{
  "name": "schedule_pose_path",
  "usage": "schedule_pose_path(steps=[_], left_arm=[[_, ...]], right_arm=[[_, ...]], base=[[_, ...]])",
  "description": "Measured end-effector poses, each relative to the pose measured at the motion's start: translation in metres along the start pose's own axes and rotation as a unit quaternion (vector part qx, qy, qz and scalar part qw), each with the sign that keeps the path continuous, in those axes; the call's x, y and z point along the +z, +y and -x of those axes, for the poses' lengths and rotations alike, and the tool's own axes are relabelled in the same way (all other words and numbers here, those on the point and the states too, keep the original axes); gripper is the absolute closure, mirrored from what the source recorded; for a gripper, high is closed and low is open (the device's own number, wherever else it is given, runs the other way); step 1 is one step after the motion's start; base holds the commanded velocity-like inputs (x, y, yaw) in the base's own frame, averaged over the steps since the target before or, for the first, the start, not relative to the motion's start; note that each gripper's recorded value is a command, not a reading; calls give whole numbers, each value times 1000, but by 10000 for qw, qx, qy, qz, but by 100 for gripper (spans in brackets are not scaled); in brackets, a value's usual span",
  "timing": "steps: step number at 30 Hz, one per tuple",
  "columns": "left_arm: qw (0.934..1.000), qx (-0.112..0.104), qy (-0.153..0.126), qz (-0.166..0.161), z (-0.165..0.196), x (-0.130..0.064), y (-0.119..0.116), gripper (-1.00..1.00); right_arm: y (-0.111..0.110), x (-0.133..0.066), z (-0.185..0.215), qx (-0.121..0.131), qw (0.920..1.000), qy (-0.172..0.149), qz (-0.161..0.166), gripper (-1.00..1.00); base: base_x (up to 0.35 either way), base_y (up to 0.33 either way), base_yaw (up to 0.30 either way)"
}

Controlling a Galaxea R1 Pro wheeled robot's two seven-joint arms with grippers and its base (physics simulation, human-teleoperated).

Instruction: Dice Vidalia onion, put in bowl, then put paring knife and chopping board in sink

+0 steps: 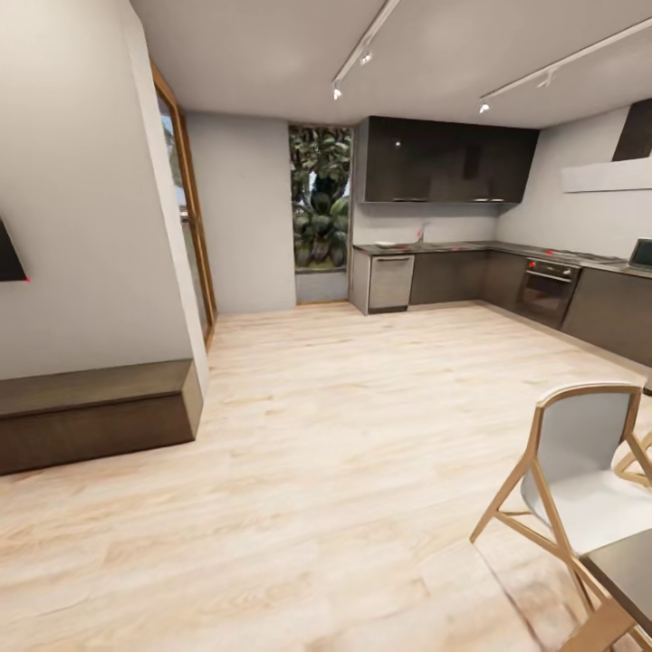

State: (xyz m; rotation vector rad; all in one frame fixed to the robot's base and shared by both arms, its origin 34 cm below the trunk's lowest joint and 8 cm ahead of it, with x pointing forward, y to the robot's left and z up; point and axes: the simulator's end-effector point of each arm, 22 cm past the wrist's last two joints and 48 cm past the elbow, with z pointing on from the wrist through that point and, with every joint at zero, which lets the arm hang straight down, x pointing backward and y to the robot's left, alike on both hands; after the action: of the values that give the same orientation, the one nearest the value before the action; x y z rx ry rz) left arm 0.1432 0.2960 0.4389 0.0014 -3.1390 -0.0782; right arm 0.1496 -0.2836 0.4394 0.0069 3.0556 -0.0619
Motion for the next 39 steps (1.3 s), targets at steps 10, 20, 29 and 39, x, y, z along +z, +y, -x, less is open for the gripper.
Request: schedule_pose_path(steps=[10, 20, 29, 39], left_arm=[[10000, 0, 0, 0, 0, 0, 0, -100], [10000, 0, 0, -5, 0, 0, -1, -100], [10000, -2, 0, -29, 0, 0, -5, -100], [10000, -2, 0, -30, 0, 0, -5, -100]], right_arm=[[0, 0, 0, 7, 10000, -2, -1, -100], [0, 0, 0, 7, 10000, 0, -1, -100], [0, 0, 0, 11, 10000, -2, -2, -100], [0, 0, 0, 7, 10000, 0, -1, -100]], base=[[342, 0, 0], [342, 0, 0], [342, 0, -102], [342, 0, -46]])
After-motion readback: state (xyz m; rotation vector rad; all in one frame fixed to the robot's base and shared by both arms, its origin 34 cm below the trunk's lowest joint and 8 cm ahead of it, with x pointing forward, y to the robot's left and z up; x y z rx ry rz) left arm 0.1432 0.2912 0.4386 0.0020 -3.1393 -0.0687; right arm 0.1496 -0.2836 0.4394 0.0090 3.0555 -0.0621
